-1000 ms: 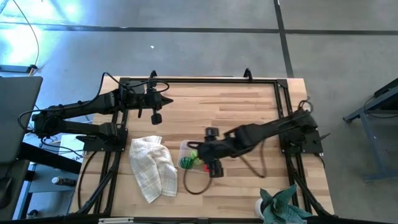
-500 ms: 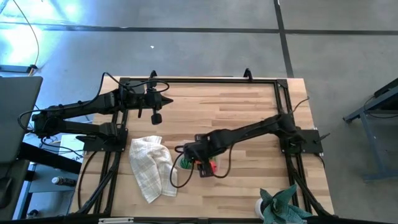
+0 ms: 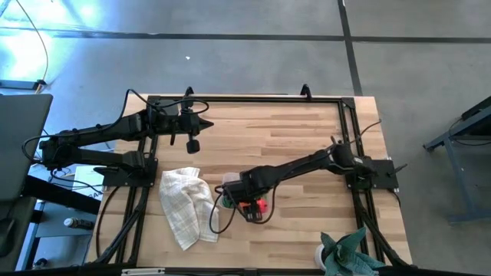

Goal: Pick and placing Produce into tupperware
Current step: Put the orange tangerine into the transparent bin

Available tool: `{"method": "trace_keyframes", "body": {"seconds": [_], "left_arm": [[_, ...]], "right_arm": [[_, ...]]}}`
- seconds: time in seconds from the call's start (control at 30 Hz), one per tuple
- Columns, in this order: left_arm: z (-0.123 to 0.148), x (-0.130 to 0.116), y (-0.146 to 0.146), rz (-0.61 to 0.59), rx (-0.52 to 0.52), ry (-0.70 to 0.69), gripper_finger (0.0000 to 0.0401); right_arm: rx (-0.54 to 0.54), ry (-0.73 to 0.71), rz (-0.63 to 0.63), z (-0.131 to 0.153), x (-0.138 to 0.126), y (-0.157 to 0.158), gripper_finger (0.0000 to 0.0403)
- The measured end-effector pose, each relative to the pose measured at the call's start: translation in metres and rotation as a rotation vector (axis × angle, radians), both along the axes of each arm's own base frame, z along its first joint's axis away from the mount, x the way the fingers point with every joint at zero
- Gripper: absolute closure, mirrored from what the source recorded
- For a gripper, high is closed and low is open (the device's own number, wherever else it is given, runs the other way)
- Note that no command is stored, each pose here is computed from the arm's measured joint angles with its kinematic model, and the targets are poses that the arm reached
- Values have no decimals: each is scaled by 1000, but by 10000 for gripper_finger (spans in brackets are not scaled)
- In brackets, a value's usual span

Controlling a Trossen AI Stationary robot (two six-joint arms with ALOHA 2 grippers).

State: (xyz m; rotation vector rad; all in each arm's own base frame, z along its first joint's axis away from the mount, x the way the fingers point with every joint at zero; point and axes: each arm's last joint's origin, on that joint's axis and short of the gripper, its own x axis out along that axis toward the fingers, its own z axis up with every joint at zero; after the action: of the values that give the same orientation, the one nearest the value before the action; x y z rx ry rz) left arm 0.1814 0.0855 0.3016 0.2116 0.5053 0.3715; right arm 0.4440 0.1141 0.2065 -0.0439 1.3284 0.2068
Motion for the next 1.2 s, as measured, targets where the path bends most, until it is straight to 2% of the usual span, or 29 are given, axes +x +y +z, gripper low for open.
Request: {"method": "trace_keyframes", "body": {"seconds": [0.53,1.2], "left_arm": [[0,0,0,0,0,1,400],[0,0,0,0,0,0,400]], "right_arm": [[-10,25,76,-6,-1,1,153],[-57,-4,295,-10,1,2,153]]}}
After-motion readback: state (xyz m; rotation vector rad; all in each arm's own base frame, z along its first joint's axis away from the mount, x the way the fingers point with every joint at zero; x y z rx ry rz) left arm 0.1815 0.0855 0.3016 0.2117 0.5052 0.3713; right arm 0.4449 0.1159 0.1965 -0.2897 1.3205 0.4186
